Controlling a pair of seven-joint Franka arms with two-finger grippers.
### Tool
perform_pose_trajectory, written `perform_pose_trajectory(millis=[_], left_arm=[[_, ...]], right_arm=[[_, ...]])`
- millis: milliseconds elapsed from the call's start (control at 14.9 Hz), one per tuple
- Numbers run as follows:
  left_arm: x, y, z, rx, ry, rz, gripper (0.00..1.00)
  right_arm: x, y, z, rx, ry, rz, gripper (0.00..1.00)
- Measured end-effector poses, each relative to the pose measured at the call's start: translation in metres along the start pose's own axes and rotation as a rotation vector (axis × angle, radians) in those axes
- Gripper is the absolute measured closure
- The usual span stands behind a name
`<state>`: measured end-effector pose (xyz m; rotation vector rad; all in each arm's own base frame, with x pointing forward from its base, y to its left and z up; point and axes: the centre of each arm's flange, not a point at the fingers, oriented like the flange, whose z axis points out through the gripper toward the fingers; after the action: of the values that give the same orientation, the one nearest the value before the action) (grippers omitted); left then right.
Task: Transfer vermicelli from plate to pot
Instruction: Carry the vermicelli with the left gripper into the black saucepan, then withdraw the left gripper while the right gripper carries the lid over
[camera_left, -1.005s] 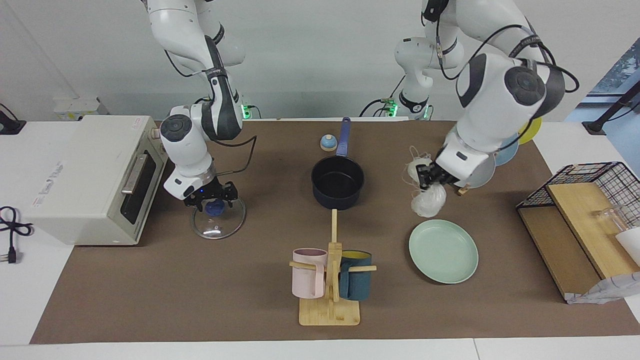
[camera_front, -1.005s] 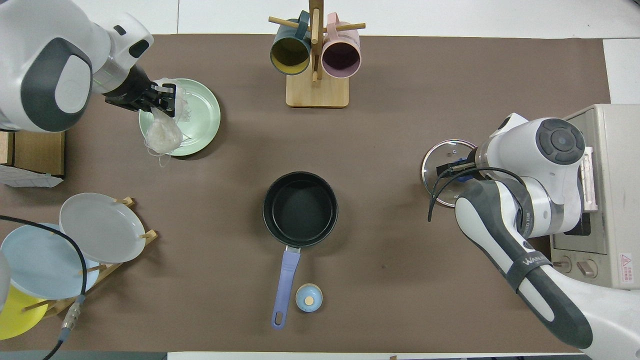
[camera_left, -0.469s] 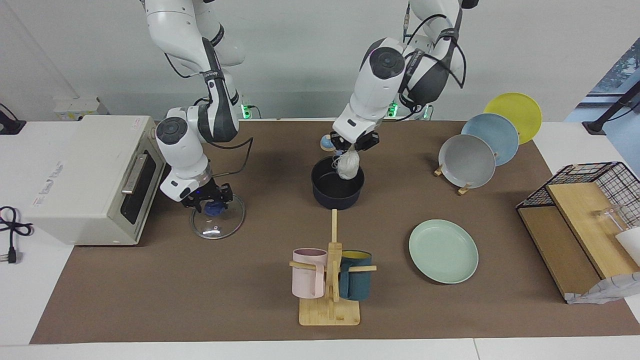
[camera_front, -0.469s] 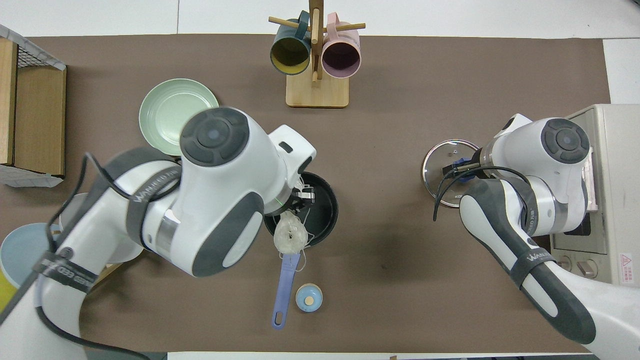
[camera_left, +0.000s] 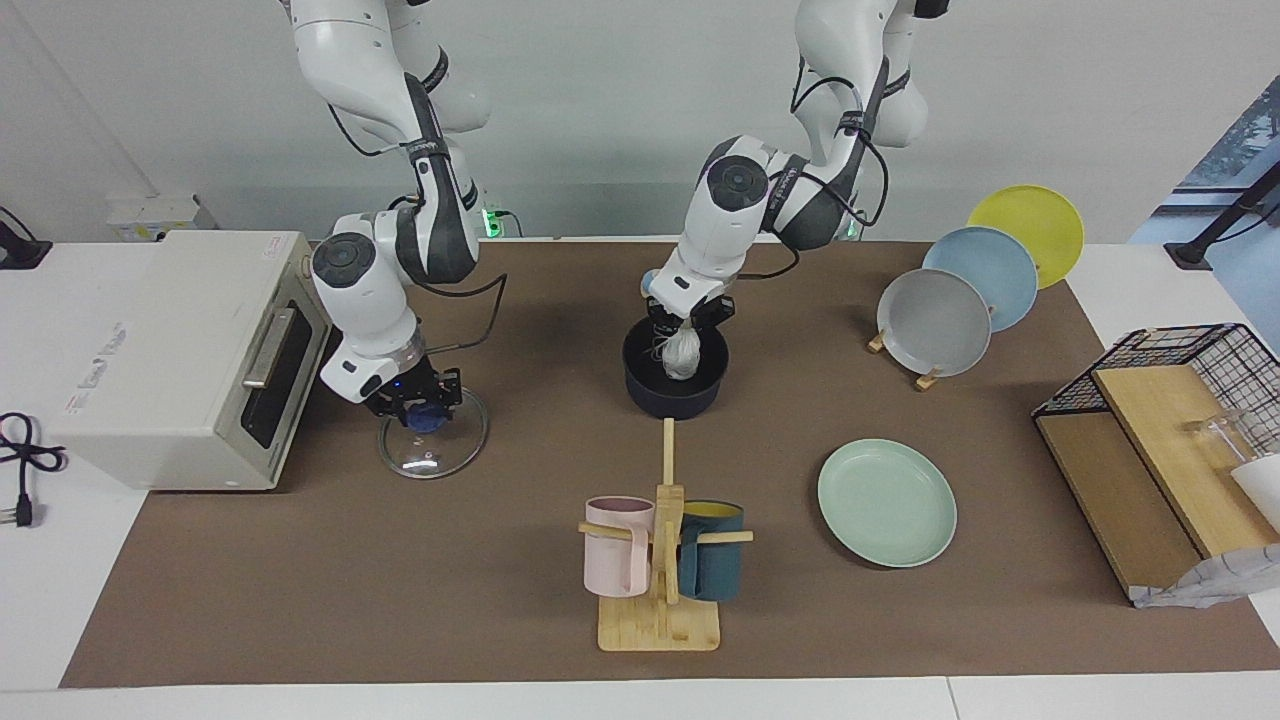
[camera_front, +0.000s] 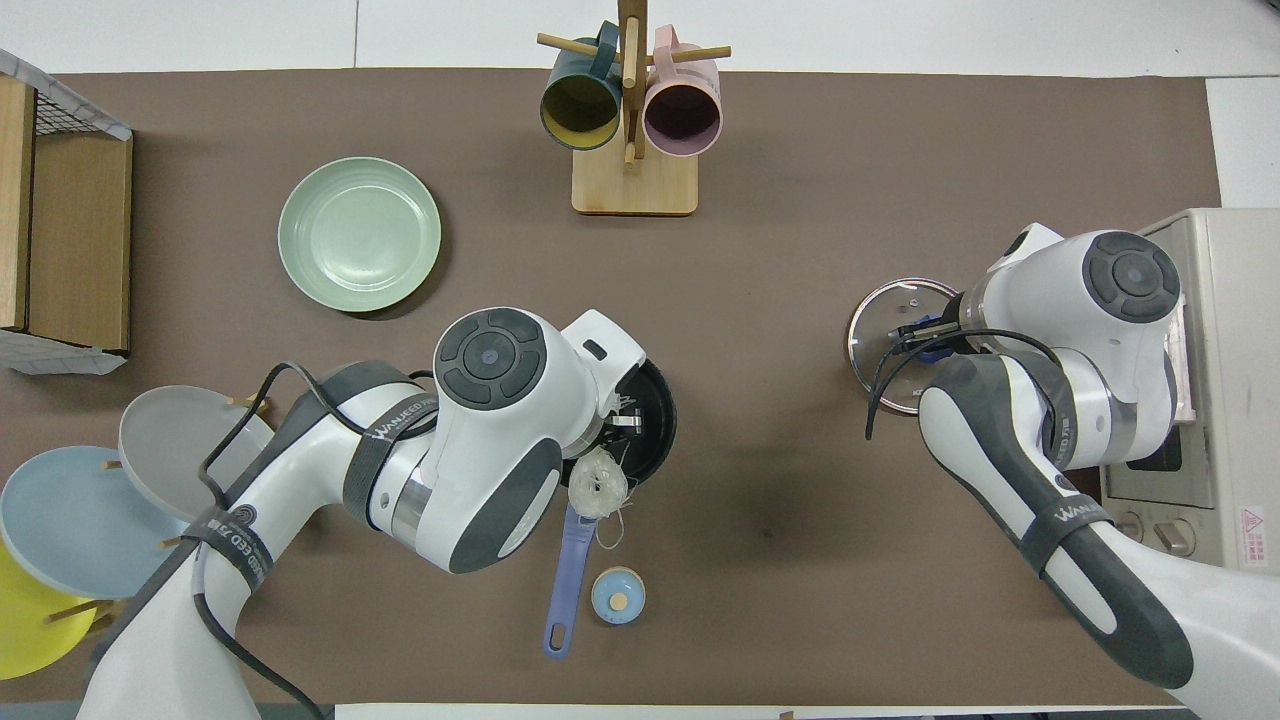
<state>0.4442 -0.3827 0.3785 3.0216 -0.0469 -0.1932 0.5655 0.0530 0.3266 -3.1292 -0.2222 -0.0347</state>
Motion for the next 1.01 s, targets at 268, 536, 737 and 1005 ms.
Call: perform_pose_trajectory(millis=[268,536,737,1005], left_arm=[[0.015,-0.001,0.019,-0.023,0.036,-0.013,0.76],[0.023,-0.002,0.035,-0.027,0.043,0.001,0.76],[0.032,-0.005,0.018,0.003,0.058,0.032,0.65],[0.06,-0.039,-0.088,0.035,0.054,-0.011,0.22]], right_arm=[[0.008,-0.001,-0.015,0.001,-0.016,-0.002,0.34],[0.021,-0.016,-0.046,0.006,-0.05,-0.03,0.34],[0.034,-0.037,-0.091,0.012,-0.075,-0.063,0.34],[0.04,-0.061,-0.138,0.016,-0.101,-0.057,0.34]])
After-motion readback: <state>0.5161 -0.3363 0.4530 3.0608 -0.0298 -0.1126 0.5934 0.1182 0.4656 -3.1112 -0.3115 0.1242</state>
